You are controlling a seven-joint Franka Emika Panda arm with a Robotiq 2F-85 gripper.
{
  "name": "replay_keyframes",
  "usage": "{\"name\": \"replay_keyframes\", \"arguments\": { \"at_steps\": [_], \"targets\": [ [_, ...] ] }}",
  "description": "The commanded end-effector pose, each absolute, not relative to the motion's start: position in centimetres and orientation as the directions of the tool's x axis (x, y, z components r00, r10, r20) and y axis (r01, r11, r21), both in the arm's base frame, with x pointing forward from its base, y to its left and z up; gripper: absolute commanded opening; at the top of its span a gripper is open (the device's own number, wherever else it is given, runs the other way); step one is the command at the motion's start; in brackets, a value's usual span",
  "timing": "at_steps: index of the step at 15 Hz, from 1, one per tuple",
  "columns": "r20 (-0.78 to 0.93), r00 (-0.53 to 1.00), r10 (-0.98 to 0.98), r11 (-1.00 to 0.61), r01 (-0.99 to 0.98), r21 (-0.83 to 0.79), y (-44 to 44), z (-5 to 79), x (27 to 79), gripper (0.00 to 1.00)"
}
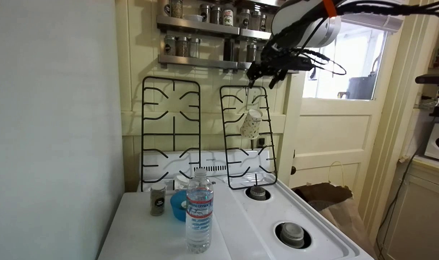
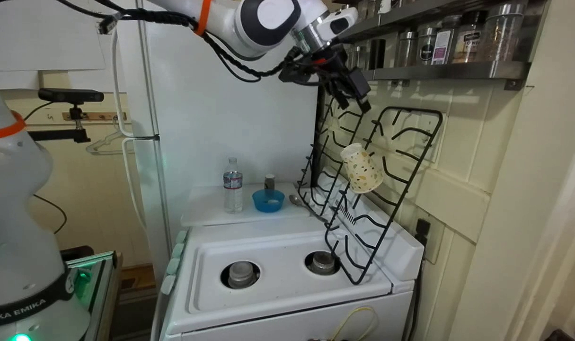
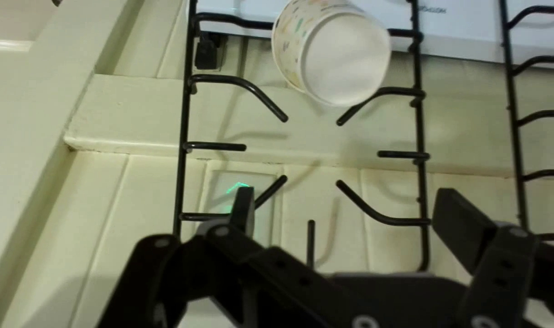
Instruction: Hang the cup on the black object
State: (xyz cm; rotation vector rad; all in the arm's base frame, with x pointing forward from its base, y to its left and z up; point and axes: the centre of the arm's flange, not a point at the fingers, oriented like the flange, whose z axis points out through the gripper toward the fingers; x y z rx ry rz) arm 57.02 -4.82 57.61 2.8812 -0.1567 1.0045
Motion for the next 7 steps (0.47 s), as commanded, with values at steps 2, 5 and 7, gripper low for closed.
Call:
{"name": "replay_keyframes", "arguments": {
  "at_steps": [2, 5, 7],
  "targets": [
    [0.608, 0.792, 0.056, -0.998, 0.065, 0.008, -1.6, 58.8, 47.4, 1.0],
    [0.619, 0.767, 0.166, -0.981, 0.193, 0.023, 0.9, 58.7, 42.6, 1.0],
    [0.629, 0.764, 0.145, -0.987, 0.158, 0.036, 1.0, 59.1, 46.1, 1.0]
  ]
}}
